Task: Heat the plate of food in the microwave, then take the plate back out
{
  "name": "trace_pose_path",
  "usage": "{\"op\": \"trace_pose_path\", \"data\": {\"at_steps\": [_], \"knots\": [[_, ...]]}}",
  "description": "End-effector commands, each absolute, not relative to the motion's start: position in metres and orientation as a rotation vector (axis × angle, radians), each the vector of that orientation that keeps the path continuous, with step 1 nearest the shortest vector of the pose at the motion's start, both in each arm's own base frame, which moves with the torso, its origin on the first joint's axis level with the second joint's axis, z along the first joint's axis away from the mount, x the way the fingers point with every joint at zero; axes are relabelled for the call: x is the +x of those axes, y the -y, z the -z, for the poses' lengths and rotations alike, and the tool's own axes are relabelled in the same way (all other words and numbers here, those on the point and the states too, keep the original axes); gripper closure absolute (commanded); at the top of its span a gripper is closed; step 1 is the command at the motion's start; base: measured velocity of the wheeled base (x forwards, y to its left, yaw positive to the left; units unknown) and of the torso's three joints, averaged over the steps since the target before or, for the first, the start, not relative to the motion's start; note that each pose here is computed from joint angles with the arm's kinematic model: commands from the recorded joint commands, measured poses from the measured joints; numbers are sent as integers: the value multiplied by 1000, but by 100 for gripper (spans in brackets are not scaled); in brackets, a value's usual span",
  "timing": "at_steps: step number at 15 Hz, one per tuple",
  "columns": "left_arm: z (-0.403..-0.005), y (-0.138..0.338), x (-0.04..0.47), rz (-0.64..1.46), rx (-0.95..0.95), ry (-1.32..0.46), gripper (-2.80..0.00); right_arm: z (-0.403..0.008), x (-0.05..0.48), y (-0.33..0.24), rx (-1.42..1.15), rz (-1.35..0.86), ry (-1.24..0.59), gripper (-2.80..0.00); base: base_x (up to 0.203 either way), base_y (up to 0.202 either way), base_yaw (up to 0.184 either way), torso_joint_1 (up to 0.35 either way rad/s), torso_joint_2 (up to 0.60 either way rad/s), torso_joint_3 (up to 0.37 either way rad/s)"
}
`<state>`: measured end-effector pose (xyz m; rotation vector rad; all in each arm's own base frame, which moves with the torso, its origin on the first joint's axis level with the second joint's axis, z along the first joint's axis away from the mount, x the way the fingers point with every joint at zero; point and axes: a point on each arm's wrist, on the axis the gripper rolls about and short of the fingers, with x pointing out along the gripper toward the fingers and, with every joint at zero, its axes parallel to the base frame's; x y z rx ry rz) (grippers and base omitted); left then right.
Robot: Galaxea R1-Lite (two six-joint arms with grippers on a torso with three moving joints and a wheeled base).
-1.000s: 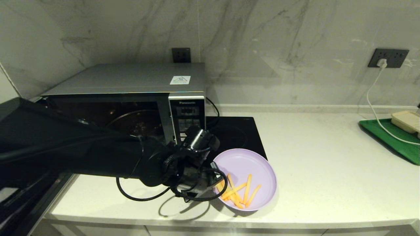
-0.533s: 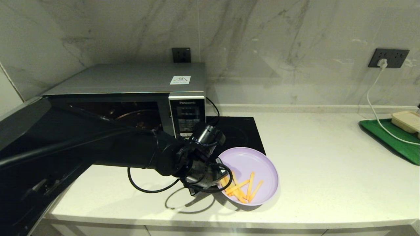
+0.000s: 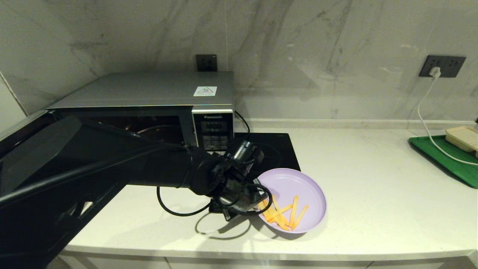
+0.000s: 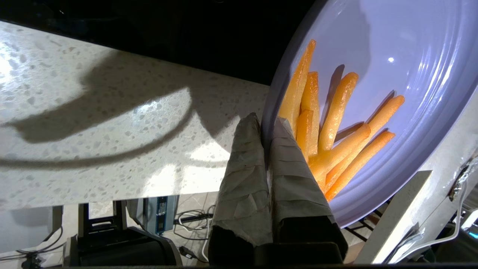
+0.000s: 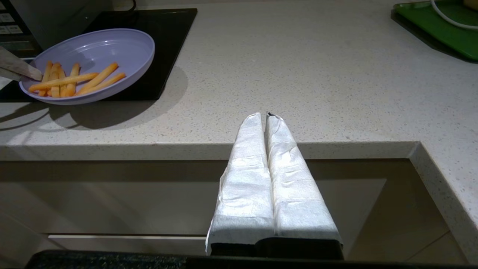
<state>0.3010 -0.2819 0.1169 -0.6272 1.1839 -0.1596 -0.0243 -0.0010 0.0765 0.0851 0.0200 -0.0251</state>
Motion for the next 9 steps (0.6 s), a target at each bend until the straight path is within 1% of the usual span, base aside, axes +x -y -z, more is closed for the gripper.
{"op": "trace_pose_path", "data": {"at_steps": [1,9], "knots": [[-111,285,305,149,-631,-1192,0,-76,-24,1,85,25,-20,0,0,0,0,0,0,0],[-101,290,309,144,-623,-1206,0,-76,-24,1,85,25,-20,0,0,0,0,0,0,0]]}}
